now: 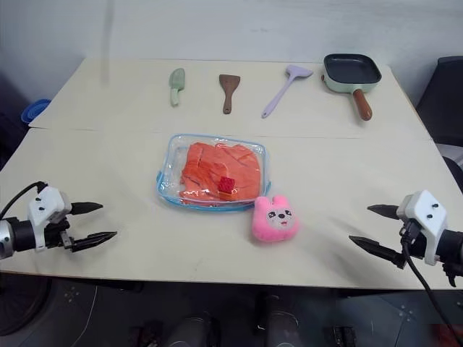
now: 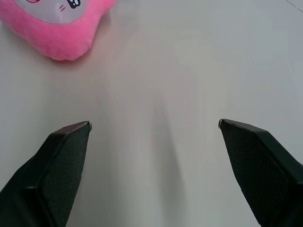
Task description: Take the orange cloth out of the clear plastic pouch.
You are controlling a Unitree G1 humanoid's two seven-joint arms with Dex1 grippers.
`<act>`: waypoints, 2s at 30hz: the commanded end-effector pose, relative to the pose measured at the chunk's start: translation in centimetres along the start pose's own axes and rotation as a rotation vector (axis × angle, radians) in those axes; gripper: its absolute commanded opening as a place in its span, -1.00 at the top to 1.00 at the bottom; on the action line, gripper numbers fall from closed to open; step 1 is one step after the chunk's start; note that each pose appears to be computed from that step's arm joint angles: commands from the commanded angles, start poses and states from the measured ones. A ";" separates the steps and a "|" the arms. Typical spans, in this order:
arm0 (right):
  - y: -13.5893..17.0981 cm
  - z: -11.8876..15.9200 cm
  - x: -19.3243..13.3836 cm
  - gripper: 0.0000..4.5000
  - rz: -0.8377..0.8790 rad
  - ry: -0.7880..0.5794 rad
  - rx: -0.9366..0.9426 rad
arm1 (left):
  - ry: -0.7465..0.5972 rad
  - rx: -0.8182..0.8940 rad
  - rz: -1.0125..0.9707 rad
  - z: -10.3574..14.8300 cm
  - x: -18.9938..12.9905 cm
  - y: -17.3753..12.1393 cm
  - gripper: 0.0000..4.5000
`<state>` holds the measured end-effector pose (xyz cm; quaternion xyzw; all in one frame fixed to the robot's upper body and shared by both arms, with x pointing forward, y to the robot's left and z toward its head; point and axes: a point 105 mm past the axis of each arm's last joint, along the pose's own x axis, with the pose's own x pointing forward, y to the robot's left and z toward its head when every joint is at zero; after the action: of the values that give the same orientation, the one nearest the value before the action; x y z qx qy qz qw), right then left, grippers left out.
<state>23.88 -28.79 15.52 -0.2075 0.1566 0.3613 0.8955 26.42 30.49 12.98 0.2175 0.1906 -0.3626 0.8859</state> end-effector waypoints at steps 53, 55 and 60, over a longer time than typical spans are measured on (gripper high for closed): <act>8.8 11.2 5.4 -1.00 0.177 -0.334 -0.070 | -0.273 0.583 -0.638 18.0 18.2 -5.3 -1.00; 8.9 11.3 5.4 -1.00 0.163 -0.336 -0.067 | -0.266 0.585 -0.633 17.8 19.1 -5.7 -1.00; 9.1 11.4 5.3 -1.00 0.147 -0.334 -0.067 | -0.275 0.572 -0.615 17.6 20.0 -6.0 -0.74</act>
<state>23.07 -14.65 19.95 -0.1551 0.0264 0.4565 0.8757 38.07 6.28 14.85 0.3232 0.0402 -0.6831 0.6536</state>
